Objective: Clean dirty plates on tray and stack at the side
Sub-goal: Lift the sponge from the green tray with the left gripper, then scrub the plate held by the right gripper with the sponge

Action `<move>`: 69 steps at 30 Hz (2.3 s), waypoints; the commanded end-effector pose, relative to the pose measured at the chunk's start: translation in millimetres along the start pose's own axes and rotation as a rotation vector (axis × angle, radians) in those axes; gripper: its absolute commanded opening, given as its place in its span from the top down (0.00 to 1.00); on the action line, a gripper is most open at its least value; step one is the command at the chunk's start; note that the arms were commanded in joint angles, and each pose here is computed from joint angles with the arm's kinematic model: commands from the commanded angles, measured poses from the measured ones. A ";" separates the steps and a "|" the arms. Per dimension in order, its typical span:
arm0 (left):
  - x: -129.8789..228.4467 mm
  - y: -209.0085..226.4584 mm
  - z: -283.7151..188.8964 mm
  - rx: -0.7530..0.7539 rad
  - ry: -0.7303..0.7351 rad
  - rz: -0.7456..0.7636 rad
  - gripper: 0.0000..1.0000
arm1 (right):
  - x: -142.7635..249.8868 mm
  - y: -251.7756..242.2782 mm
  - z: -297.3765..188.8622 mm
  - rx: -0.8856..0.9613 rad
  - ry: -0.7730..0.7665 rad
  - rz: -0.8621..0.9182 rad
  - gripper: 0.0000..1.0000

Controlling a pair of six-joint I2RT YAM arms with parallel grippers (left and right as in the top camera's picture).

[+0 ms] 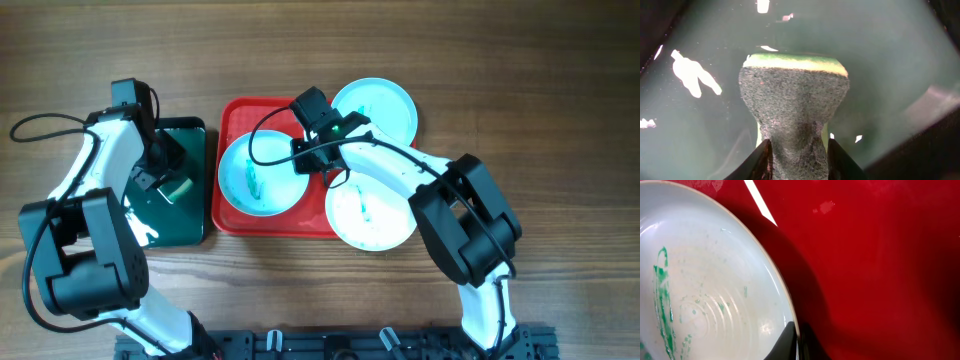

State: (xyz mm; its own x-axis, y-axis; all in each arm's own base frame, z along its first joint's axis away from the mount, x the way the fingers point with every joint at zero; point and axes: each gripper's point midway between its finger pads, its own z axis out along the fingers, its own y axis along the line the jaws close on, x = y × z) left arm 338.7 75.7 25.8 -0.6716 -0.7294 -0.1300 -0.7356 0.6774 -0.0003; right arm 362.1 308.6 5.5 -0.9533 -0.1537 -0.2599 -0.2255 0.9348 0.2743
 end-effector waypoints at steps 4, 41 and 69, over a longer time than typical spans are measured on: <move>-1.6 3.1 2.5 -0.031 -0.001 -0.064 0.70 | 4.5 0.7 10.6 0.007 0.019 -0.018 0.94; 11.1 -89.1 -93.8 0.325 0.002 0.565 0.96 | 7.6 13.1 1.7 -0.213 0.109 -0.008 0.96; 213.9 -119.8 0.9 0.469 0.375 0.990 0.96 | 3.7 8.1 0.3 -0.222 0.106 0.009 0.96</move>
State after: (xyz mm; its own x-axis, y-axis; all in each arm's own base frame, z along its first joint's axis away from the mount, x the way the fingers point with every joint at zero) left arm 296.2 -151.5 8.1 -0.9838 0.1783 -0.0160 0.1713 0.9119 -0.3730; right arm 359.0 308.3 6.3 -0.9698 -0.1772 -0.1677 -0.2354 0.8607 0.4514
